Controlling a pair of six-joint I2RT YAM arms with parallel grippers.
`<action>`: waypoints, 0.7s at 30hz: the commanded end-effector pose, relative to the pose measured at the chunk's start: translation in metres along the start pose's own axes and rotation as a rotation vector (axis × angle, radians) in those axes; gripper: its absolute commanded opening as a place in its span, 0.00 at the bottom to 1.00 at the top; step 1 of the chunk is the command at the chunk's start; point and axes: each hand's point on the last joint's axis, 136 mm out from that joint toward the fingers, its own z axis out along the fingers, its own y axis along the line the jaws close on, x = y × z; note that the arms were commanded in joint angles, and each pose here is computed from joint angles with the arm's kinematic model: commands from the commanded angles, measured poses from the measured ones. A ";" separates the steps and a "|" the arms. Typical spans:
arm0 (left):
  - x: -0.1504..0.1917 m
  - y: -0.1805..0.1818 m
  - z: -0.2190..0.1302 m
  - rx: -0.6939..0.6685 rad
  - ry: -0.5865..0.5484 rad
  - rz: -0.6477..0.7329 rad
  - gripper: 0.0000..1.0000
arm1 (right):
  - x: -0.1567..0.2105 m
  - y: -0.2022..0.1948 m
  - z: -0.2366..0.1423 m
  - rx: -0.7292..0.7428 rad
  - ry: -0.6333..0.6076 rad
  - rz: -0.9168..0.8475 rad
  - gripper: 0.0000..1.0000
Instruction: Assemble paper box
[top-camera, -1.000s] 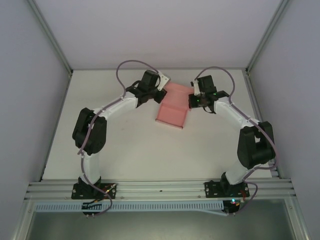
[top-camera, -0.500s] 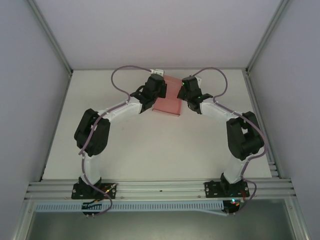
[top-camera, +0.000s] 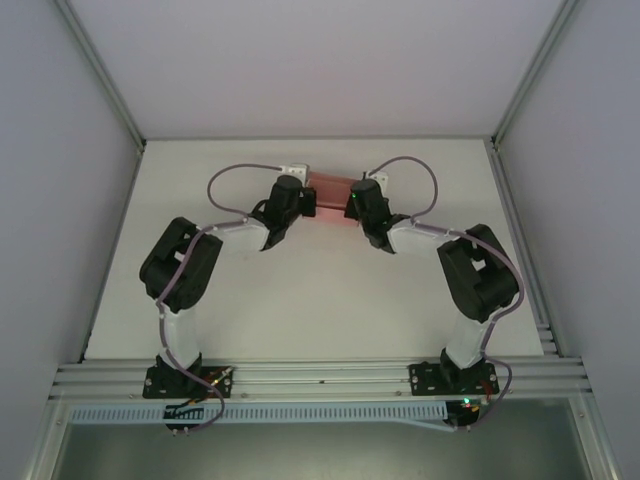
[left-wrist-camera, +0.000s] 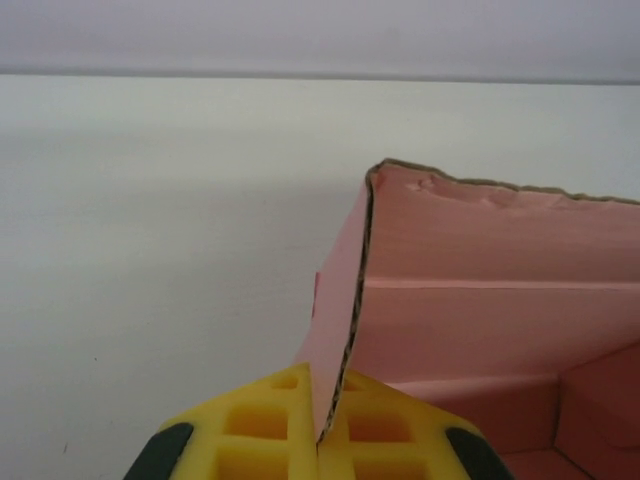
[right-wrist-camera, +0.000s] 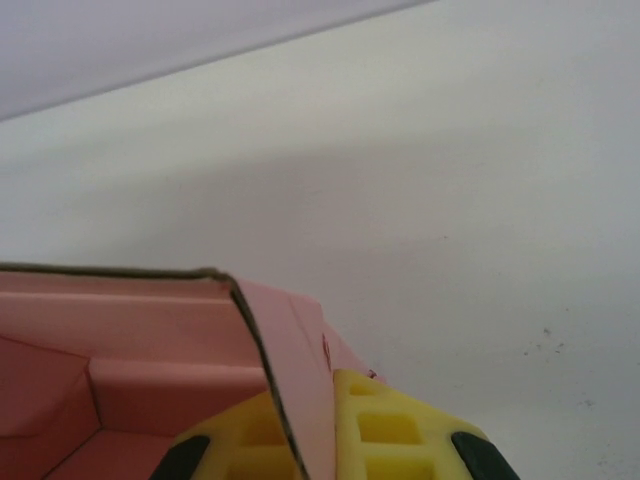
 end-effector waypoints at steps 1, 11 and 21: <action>0.004 -0.008 -0.010 0.046 0.004 0.026 0.00 | 0.006 0.007 -0.003 0.003 -0.057 -0.031 0.00; 0.020 -0.002 -0.052 0.063 0.008 0.035 0.36 | 0.022 -0.005 -0.029 0.081 -0.093 -0.161 0.00; 0.030 0.004 -0.099 0.073 0.083 0.000 0.88 | 0.053 -0.016 -0.046 0.089 -0.085 -0.276 0.01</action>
